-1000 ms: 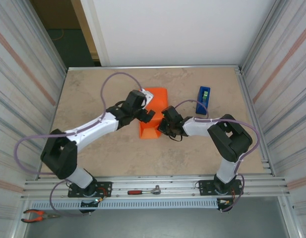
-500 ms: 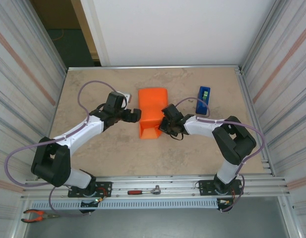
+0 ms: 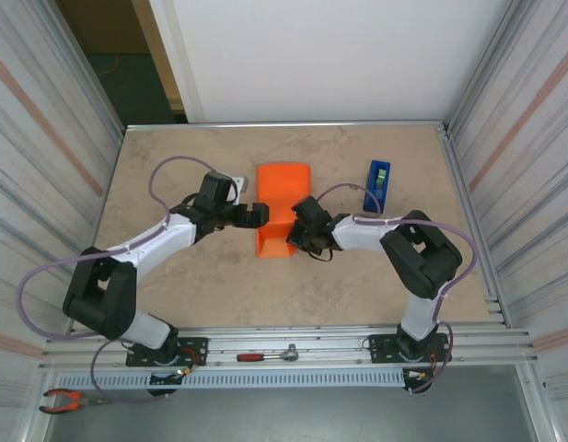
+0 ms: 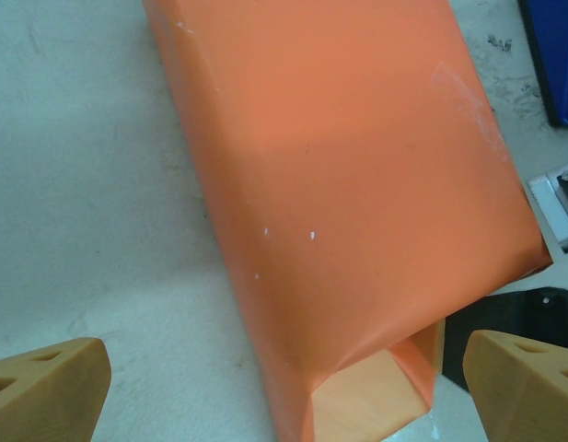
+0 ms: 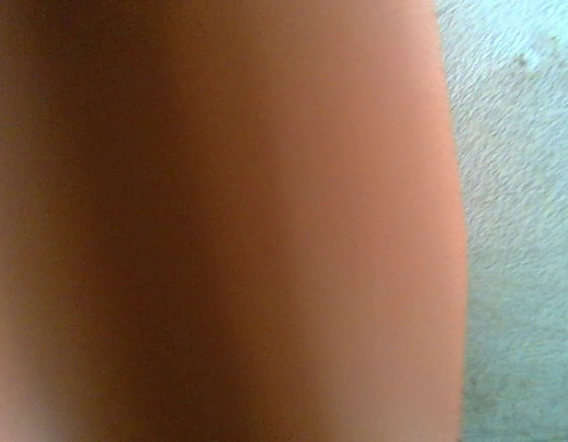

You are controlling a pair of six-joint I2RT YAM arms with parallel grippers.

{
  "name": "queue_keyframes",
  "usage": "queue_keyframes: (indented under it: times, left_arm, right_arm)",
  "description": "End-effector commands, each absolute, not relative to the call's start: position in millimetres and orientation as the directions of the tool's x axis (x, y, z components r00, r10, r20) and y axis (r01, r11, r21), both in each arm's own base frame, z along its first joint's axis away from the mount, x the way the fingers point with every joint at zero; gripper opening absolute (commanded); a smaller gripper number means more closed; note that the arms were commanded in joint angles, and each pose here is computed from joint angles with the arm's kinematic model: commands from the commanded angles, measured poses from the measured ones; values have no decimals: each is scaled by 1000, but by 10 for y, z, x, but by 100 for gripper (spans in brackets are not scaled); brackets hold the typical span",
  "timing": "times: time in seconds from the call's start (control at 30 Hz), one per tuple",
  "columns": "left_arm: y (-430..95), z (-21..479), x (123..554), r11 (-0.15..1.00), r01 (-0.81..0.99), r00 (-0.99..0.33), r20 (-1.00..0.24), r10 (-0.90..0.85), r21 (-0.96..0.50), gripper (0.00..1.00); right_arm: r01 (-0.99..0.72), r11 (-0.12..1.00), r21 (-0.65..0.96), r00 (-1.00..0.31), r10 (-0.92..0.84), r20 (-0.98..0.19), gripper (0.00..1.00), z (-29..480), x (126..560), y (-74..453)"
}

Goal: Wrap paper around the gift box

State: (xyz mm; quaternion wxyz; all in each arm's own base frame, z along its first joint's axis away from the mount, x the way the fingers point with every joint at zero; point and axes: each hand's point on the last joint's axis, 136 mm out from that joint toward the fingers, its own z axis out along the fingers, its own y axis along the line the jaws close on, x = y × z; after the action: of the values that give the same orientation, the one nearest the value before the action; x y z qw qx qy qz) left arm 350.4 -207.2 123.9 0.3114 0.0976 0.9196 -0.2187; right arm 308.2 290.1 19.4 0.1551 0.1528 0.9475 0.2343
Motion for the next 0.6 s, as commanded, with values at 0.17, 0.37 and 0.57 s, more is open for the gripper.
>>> queue_keyframes:
  times: [0.17,0.37,0.57]
  left_arm:
    - [-2180,1299,3601,866,313,-817,-576,35,-391,99]
    - [-2173,1286,3687,867,323,-806,-591,42,-379,99]
    - [-2159,1198,3720,864,316,-822,-568,43,-392,99]
  right_arm:
    - [242,843,481,-853,421,-309,0,449,2950,2594]
    - [309,813,493,-806,499,-317,0,543,2941,2186]
    - [358,820,446,-790,521,-323,0,608,2986,1914]
